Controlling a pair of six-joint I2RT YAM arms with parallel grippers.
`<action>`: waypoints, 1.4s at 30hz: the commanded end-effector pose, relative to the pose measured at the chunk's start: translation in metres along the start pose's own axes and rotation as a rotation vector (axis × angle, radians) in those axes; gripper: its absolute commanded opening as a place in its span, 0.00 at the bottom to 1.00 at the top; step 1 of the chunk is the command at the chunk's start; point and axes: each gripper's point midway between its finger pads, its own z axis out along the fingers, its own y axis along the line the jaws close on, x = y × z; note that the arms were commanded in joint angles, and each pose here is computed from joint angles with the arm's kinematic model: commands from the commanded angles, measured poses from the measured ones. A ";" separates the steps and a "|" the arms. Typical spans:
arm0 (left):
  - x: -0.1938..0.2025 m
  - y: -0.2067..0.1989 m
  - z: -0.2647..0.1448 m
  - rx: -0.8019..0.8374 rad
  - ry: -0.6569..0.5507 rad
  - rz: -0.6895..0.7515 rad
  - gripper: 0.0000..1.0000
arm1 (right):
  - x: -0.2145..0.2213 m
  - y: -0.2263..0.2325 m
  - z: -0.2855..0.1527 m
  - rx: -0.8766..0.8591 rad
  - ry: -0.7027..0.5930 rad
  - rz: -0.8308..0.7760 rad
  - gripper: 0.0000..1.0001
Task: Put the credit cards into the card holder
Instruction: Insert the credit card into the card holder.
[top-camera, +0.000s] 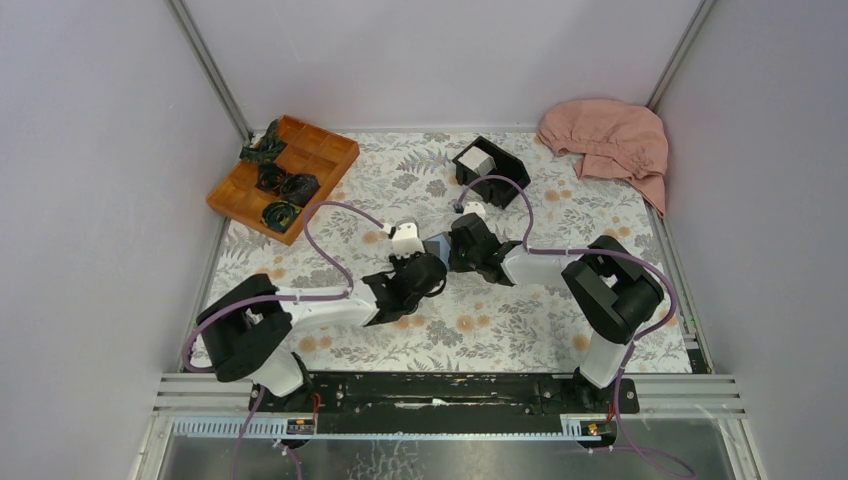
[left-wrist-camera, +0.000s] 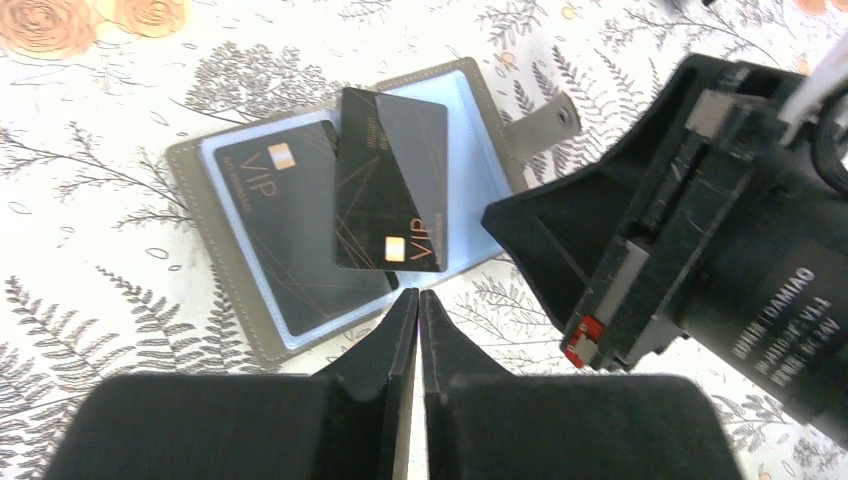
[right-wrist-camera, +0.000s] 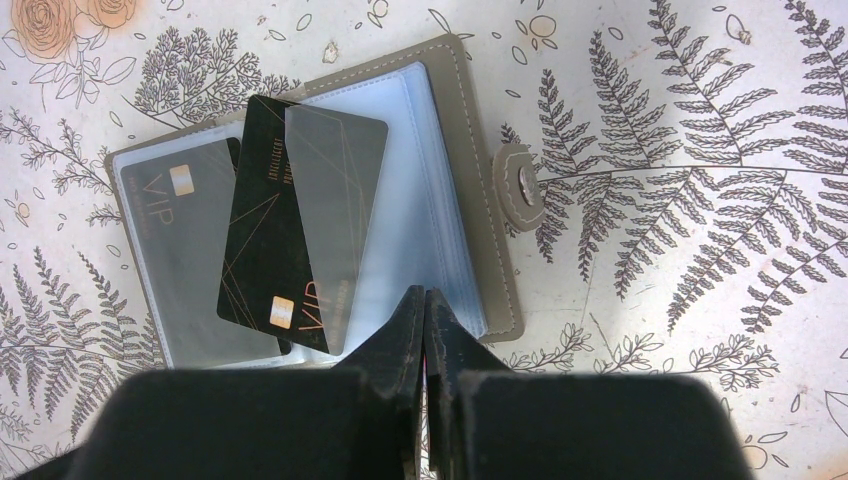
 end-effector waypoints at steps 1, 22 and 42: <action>-0.011 0.024 0.007 -0.068 -0.053 -0.005 0.08 | 0.038 -0.018 0.000 0.066 0.131 -0.041 0.00; 0.001 0.045 0.042 -0.080 0.000 -0.028 0.00 | 0.036 -0.016 0.001 0.068 0.134 -0.055 0.00; 0.011 0.033 0.048 -0.037 0.035 -0.047 0.00 | 0.038 -0.016 0.002 0.061 0.138 -0.048 0.00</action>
